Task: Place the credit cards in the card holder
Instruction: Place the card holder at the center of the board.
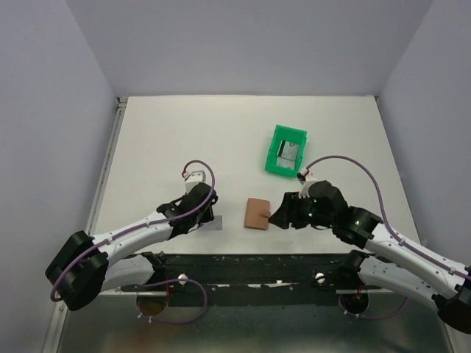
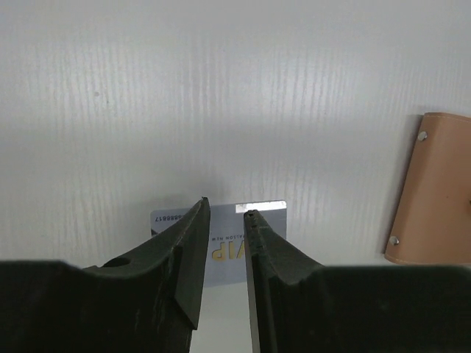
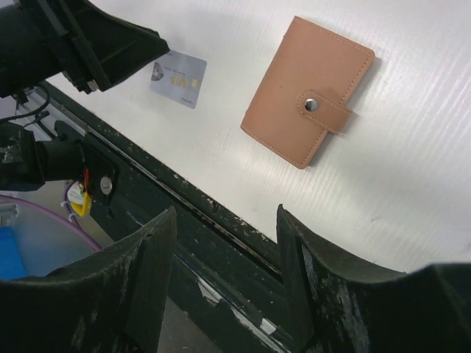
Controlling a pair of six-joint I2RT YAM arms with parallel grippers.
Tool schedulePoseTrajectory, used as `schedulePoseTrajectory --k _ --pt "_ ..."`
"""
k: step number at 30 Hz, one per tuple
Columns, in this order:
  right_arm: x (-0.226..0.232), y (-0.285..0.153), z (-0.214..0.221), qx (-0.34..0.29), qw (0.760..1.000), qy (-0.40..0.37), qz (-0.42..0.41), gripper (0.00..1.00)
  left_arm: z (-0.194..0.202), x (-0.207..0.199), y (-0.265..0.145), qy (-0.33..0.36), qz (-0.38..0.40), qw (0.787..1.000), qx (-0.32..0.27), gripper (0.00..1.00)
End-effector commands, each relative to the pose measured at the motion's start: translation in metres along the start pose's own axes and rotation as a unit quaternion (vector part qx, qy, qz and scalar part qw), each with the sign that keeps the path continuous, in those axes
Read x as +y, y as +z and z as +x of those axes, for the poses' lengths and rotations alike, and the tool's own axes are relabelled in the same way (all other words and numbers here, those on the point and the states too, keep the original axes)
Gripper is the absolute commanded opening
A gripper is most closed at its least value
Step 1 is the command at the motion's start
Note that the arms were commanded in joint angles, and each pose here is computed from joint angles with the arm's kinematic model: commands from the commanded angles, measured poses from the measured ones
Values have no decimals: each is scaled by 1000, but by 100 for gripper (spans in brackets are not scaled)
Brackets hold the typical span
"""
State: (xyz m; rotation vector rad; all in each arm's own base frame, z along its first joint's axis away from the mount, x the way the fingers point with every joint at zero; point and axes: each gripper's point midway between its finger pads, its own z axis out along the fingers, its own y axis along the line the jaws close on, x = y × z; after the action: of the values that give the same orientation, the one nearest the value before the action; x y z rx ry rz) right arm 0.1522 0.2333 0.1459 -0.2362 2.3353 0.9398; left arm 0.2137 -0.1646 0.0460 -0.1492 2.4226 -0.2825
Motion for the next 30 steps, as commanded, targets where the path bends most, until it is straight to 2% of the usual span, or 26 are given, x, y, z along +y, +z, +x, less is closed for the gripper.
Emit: schedulePoseTrajectory --k 1,7,18,30 --pt "-13 1 10 5 1000 5 23 64 -10 -27 8 21 66 997 -19 38" --pt "-16 3 13 11 1000 2 27 64 -8 -36 19 46 71 996 -5 35" --pt "-22 3 17 11 999 1 34 64 29 -28 27 33 79 995 51 17" --pt "-22 7 17 14 999 1 34 64 62 -9 5 -2 86 993 83 13"
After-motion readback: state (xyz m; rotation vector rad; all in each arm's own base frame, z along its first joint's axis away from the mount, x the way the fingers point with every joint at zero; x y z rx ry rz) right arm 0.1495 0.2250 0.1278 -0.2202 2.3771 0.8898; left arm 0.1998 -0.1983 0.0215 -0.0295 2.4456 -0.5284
